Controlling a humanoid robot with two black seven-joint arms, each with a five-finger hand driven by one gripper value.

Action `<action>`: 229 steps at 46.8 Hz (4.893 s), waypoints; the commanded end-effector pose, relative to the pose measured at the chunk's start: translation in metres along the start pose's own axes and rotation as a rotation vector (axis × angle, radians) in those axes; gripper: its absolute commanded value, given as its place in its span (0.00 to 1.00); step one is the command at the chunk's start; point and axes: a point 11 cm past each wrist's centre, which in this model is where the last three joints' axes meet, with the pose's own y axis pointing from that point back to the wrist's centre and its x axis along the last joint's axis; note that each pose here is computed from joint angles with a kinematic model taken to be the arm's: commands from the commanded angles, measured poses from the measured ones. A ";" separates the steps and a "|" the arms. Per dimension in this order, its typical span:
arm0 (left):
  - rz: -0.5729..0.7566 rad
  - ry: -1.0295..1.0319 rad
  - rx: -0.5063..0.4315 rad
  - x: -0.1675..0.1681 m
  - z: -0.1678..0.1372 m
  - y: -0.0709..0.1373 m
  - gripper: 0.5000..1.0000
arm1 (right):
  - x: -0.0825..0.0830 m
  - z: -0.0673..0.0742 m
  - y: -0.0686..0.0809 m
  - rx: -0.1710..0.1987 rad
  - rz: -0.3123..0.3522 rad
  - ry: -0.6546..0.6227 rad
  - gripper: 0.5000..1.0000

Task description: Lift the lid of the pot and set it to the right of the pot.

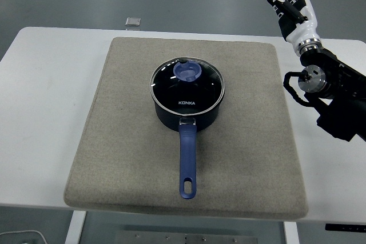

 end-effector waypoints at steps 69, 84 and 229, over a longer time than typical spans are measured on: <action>-0.002 -0.001 0.000 -0.001 0.000 0.000 1.00 | 0.014 -0.010 0.000 0.020 0.031 0.024 0.81; -0.002 0.001 0.000 -0.001 0.000 0.000 1.00 | 0.014 -0.007 0.001 0.015 0.034 0.022 0.81; -0.002 0.001 0.000 -0.001 0.000 0.000 1.00 | -0.229 -0.124 0.063 0.184 -1.376 1.267 0.80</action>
